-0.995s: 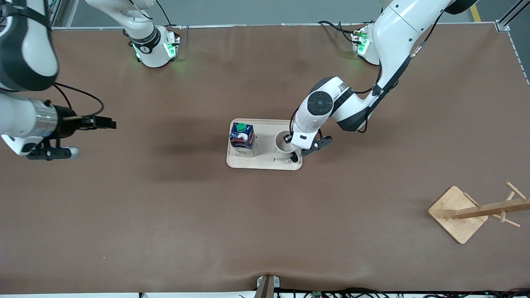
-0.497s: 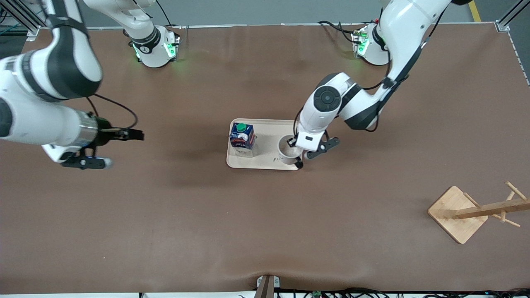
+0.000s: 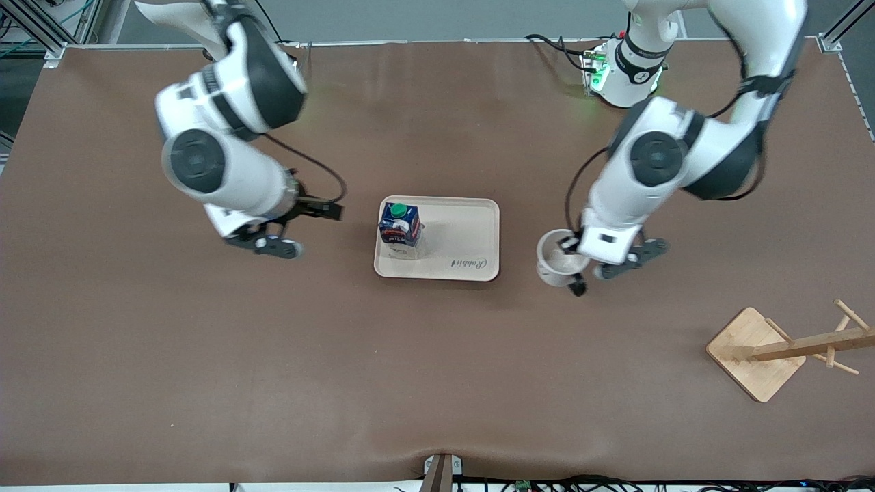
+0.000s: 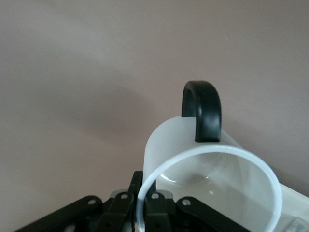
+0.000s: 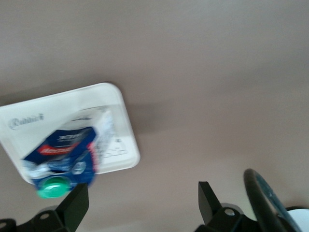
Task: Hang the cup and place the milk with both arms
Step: 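Carry the mug toward the wooden stand while the right gripper grasps the milk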
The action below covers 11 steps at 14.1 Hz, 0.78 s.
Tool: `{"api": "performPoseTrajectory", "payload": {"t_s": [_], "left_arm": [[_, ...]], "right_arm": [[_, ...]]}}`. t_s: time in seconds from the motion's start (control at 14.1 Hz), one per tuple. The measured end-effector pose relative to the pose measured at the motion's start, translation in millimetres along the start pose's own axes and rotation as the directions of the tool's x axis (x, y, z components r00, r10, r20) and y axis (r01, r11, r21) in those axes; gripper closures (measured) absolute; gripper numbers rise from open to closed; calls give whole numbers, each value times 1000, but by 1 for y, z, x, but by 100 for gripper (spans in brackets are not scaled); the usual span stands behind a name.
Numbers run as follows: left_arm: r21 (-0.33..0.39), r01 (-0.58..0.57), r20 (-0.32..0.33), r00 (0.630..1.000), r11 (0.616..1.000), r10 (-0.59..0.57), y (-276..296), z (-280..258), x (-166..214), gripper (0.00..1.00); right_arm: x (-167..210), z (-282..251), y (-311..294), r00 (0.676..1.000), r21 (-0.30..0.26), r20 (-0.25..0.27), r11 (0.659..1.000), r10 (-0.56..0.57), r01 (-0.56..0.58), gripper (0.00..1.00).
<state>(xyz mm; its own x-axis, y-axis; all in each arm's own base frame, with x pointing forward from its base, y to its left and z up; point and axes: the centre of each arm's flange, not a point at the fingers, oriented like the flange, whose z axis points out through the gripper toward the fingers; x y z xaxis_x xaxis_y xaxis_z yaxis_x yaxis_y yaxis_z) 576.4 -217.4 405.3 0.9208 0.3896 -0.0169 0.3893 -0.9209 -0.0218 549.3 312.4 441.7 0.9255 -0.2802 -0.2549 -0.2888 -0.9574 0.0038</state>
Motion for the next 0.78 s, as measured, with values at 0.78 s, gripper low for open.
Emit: {"api": "performPoseTrajectory", "payload": {"t_s": [0.78], "left_arm": [[-17, -325, -42, 945, 946, 324, -203, -64, 134, 94]], "right_arm": [[-40, 80, -93, 998, 54, -17, 997, 54, -53, 0]]}}
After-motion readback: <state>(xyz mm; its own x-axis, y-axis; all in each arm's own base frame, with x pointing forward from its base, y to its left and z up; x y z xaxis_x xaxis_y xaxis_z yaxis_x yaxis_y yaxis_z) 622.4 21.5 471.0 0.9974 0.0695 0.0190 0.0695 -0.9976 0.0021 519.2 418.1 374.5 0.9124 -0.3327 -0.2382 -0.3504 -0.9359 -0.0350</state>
